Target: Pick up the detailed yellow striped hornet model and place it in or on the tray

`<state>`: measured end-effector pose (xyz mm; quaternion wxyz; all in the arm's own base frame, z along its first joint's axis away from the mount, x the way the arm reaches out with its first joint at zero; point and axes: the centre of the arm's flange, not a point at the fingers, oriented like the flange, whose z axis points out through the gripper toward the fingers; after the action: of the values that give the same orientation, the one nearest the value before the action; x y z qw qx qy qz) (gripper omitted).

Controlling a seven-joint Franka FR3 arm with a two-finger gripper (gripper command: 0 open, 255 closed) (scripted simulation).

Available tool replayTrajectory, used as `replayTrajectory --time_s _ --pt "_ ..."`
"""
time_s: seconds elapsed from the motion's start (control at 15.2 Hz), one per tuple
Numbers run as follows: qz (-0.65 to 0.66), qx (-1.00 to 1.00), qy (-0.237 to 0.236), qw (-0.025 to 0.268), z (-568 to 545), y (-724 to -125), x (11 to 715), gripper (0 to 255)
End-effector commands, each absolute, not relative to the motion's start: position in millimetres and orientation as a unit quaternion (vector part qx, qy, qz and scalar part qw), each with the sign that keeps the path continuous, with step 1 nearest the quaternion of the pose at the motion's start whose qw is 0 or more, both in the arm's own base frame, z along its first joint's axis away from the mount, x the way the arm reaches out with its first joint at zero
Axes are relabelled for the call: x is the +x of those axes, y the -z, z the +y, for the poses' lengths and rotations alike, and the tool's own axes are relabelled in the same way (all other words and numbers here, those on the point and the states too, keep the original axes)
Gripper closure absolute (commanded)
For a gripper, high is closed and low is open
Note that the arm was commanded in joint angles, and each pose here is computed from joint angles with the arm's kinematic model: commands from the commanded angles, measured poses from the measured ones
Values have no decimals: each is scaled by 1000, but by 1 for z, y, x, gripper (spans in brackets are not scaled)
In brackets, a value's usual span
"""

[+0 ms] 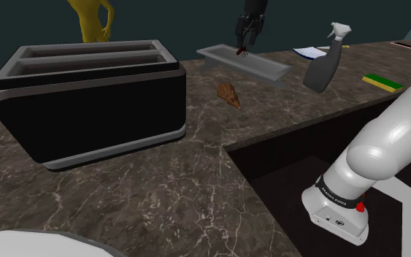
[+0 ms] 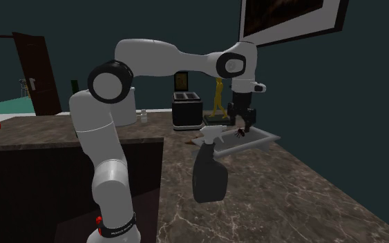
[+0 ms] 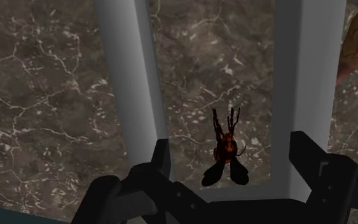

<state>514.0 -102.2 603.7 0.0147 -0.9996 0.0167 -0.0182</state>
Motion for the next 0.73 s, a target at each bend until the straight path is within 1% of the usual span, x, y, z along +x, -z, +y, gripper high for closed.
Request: replayTrajectory --time_s 0.0,0.07,0.33,0.66 --pt "17 -1000 18 15 -102 -604 514 0" --pt "17 -1000 18 15 -102 -604 514 0" --pt "17 -1000 18 15 -104 -654 512 0" --pt "17 -1000 18 15 -104 -654 512 0"
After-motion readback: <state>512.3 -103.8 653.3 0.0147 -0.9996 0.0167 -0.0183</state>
